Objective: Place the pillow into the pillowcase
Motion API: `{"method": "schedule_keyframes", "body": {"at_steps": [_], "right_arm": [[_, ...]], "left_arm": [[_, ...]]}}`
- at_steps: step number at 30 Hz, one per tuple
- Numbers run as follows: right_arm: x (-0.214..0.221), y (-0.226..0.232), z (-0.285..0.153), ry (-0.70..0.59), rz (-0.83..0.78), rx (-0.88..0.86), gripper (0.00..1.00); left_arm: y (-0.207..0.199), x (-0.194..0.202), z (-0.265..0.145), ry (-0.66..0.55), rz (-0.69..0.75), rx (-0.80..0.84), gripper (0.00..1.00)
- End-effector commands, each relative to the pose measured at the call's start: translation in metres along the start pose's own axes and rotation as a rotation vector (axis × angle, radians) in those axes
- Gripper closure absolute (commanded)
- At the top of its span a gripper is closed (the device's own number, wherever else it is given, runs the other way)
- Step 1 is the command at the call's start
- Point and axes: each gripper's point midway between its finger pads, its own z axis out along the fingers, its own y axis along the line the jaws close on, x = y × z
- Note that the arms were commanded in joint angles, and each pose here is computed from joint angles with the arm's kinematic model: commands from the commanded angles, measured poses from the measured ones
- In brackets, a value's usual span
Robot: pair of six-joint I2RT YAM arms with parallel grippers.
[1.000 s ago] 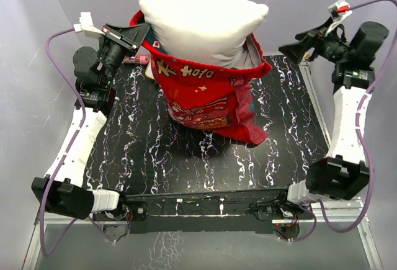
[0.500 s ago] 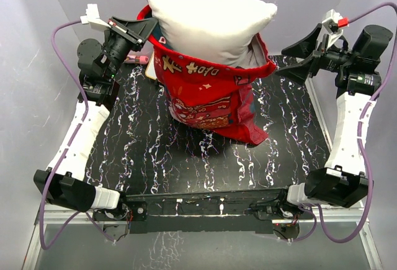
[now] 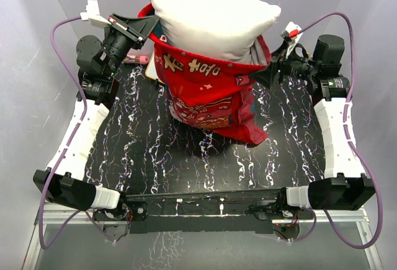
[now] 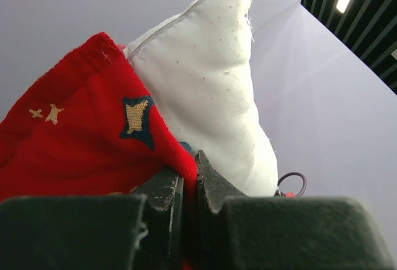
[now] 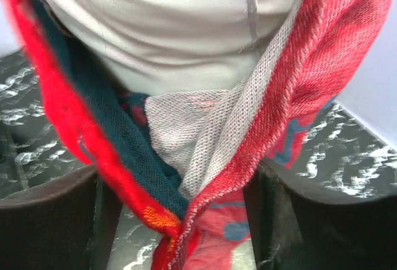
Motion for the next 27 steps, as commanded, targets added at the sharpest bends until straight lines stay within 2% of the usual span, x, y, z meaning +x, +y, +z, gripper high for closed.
{"method": "schedule_keyframes", "body": {"at_steps": [1,3,5,6,11,13,14,16,19,21,22,24,26,27], "right_arm": [[-0.031,-0.01,-0.012,-0.066,-0.175,0.118,0.44],[-0.036,-0.01,-0.014,-0.076,-0.202,0.13,0.73],[-0.047,-0.008,-0.018,-0.097,-0.243,0.142,0.88],[-0.058,-0.005,-0.02,-0.118,-0.272,0.147,0.91],[-0.158,-0.001,-0.038,-0.31,-0.471,0.219,0.92],[-0.21,0.005,-0.048,-0.401,-0.525,0.225,0.92],[-0.233,0.014,-0.051,-0.451,-0.531,0.198,0.92],[-0.263,0.054,-0.06,-0.537,-0.576,0.061,0.92],[-0.257,0.127,-0.064,-0.576,-0.576,-0.242,0.92],[-0.251,0.155,-0.058,-0.566,-0.543,-0.334,0.92],[-0.252,0.153,-0.056,-0.565,-0.553,-0.306,0.92],[-0.259,0.113,-0.05,-0.557,-0.564,-0.08,0.92],[-0.269,0.031,-0.067,-0.538,-0.558,0.275,0.92],[-0.27,-0.016,-0.093,-0.529,-0.54,0.42,0.92]], "left_arm": [[-0.064,-0.028,-0.011,-0.079,0.062,0.144,1.0],[-0.064,-0.03,-0.01,-0.081,0.064,0.14,1.0],[-0.065,-0.031,-0.008,-0.082,0.067,0.138,1.0],[-0.064,-0.032,-0.005,-0.082,0.071,0.135,1.0],[-0.082,-0.053,0.024,-0.109,0.158,0.156,1.0],[-0.101,-0.069,0.038,-0.136,0.21,0.188,1.0],[-0.13,-0.084,0.035,-0.177,0.243,0.237,1.0],[-0.144,-0.102,0.037,-0.245,0.295,0.243,1.0],[-0.145,-0.129,0.029,-0.376,0.357,0.181,1.0],[-0.139,-0.139,0.022,-0.442,0.36,0.147,1.0],[-0.137,-0.139,0.02,-0.451,0.353,0.144,1.0],[-0.141,-0.133,0.022,-0.421,0.329,0.184,1.0],[-0.161,-0.112,0.024,-0.321,0.283,0.307,1.0],[-0.174,-0.099,0.025,-0.269,0.26,0.369,1.0]]}}
